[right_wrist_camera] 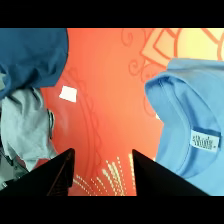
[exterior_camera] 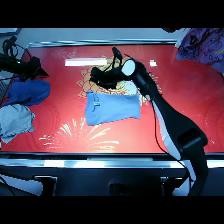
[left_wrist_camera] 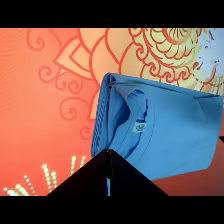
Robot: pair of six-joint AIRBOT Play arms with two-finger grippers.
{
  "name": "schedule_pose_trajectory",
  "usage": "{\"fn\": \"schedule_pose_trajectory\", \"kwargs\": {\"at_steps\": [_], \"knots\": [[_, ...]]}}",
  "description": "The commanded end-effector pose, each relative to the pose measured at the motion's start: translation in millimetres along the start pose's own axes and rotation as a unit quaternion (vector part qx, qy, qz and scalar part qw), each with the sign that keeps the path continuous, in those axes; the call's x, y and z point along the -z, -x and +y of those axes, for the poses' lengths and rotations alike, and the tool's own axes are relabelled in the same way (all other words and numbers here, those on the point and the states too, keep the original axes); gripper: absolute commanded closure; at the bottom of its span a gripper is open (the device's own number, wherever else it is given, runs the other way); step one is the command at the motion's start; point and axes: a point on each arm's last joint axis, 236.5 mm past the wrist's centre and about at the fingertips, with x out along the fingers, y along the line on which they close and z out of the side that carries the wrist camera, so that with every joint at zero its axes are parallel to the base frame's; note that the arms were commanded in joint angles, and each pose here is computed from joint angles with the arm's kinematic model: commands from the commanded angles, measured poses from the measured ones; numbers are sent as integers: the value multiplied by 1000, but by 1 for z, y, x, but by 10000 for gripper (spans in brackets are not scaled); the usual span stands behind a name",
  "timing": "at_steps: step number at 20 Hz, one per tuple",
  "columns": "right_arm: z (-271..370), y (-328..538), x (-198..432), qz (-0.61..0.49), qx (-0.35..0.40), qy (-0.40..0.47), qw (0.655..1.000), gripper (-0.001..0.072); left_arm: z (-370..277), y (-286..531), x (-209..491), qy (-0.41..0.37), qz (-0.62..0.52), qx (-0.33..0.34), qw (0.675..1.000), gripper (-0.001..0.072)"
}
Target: Fold the clothes and pants, and hang the long-sleeved shirts on hangers.
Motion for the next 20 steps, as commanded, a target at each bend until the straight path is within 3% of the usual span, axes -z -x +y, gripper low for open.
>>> {"fn": "schedule_pose_trajectory", "kwargs": {"at_steps": [1,4,8,14,20], "knots": [[3,61,-41,-44,-17,0,999,282,1,0,1,1,1,0,1000,688],[-50,152,-74,-57,30,13,998,229,-1,2,1,-1,-2,0,1000,688],[-161,236,-89,-47,97,-29,994,225,-3,6,1,-4,-5,0,1000,688],[-272,181,-16,35,69,-132,988,219,-4,9,1,-5,-8,0,1000,688],[-305,110,35,82,22,-178,980,229,-4,9,1,-5,-8,0,1000,688]]}}
